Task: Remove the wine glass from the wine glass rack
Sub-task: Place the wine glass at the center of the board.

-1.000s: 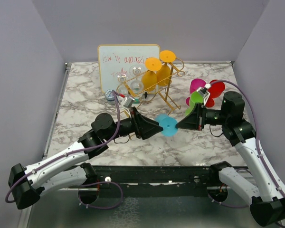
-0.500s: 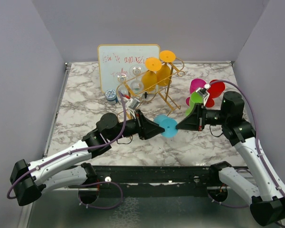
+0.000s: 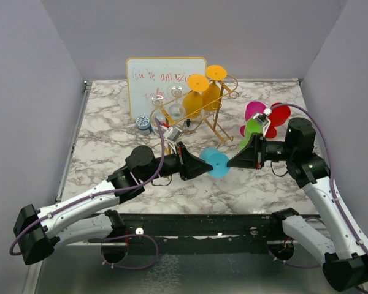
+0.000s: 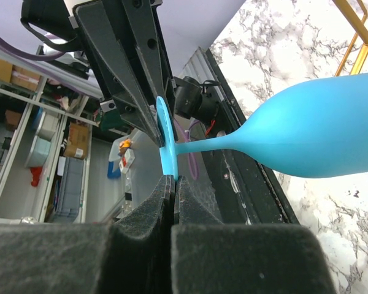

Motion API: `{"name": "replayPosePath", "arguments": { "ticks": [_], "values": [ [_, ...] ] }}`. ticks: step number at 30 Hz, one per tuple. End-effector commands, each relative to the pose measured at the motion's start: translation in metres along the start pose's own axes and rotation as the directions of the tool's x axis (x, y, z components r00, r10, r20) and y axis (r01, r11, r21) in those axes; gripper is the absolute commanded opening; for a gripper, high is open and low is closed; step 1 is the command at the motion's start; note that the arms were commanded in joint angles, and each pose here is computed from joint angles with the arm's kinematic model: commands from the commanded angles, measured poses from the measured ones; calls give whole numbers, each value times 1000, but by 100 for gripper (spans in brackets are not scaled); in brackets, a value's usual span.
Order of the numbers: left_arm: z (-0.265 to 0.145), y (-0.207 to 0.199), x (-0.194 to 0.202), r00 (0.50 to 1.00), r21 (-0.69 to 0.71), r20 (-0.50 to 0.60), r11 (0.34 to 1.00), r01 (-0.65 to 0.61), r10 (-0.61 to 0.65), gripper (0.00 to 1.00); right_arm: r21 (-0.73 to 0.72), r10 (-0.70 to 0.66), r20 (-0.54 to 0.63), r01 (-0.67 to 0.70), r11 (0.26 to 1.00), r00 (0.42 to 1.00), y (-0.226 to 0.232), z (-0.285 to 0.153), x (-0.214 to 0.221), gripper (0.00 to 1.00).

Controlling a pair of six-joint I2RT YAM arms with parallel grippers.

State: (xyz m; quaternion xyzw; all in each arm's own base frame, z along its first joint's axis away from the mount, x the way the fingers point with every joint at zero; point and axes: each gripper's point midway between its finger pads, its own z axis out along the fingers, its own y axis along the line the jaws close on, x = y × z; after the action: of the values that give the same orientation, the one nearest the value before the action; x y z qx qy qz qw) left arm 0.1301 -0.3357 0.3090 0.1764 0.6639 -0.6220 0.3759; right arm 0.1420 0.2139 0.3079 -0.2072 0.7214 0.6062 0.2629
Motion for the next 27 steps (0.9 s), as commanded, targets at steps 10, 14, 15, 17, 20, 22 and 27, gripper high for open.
{"name": "replayPosePath", "arguments": {
  "ticks": [10,14,15,17,20,22,27],
  "values": [
    [-5,-9,-6,999,26,34,1000,-10,9,0,-36,-24,-20,23,999,1000,11,-4,7,8],
    [-5,-11,-2,1000,40,14,999,-10,10,0,-41,-38,-17,37,998,999,13,-5,7,14],
    [-5,-11,-1,1000,44,9,999,-10,10,0,-39,-42,-15,41,998,999,13,-5,6,16],
    [-6,-11,1,1000,48,-1,999,-9,9,0,-21,-49,-2,49,999,999,12,-5,4,20],
    [-7,-12,4,1000,54,-9,999,-5,5,0,-3,-50,15,50,999,999,11,-4,0,32],
    [-9,-14,2,1000,61,-4,998,-8,8,0,7,-53,29,53,999,998,12,-5,-3,44],
    [-15,-20,1,999,87,1,995,-43,43,0,106,-46,105,35,994,993,3,-6,-20,64]
  ]
}}
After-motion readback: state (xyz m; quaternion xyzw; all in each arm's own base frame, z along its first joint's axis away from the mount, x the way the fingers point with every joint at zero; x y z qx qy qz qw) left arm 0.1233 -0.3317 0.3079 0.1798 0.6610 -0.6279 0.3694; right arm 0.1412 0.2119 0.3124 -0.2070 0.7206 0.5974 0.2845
